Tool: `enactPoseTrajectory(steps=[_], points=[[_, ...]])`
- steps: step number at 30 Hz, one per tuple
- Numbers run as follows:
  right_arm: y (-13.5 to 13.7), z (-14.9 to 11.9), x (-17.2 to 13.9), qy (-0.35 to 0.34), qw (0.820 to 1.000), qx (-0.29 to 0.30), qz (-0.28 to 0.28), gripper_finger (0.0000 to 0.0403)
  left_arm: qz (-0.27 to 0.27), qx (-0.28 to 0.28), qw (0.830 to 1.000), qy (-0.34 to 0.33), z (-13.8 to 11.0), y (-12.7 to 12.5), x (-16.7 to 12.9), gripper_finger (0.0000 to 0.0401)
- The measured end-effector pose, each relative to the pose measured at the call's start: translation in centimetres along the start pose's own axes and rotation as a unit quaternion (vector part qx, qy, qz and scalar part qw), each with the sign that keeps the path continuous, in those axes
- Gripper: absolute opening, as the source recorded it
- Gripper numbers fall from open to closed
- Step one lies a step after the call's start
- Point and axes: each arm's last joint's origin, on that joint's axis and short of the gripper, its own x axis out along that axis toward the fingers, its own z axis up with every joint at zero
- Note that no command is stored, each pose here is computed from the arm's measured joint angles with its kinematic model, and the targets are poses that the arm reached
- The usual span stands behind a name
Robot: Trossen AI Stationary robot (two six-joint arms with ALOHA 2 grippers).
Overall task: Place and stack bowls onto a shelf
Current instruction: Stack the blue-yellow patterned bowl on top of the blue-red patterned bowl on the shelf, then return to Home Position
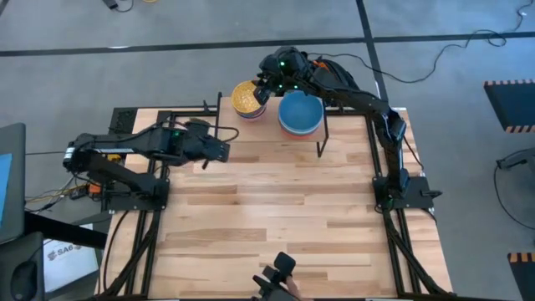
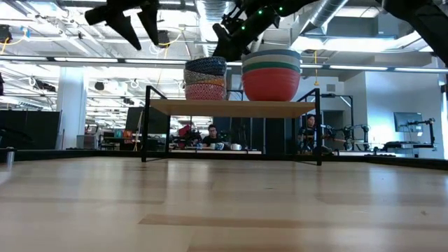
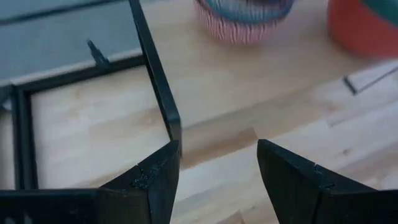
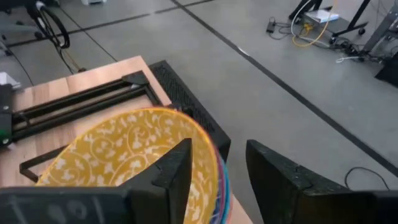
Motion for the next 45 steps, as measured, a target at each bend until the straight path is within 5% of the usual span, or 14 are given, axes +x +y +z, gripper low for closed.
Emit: enactPoseTrajectory(steps=[9, 18, 24, 30, 37, 45], points=[[-0.2, 1.5, -2.6, -0.026, 1.0, 0.009, 0.014, 0.0182, -0.041, 0.052, 0.991, -0.116, 0.8, 0.6, -3.5, 0.0198], [1.7, 4.1, -11.4, -0.059, 0.973, 0.024, 0.222, 0.0162, -0.132, 0.136, 0.962, -0.197, -0.1, -2.1, -5.8, 0.0166], [5.4, 0.4, -14.5, -0.051, 0.954, 0.023, 0.295, 0.0112, -0.272, 0.16, 0.92, -0.232, -1.8, -3.9, -5.0, 0.0091], [7.9, -3.6, -18.9, -0.124, 0.931, 0.059, 0.338, 0.0069, -0.375, 0.144, 0.87, -0.285, -0.9, -2.8, -5.5, 0.0011], [8.5, -7.5, -25.6, -0.196, 0.936, 0.048, 0.288, 0.0038, -0.444, 0.138, 0.83, -0.309, -2.3, -1.7, -4.1, 0.0001], [9.0, -11.0, -29.0, -0.191, 0.939, 0.08, 0.273, 0.0018, -0.493, 0.162, 0.794, -0.317, -3.8, -2.7, -1.5, 0.0]])
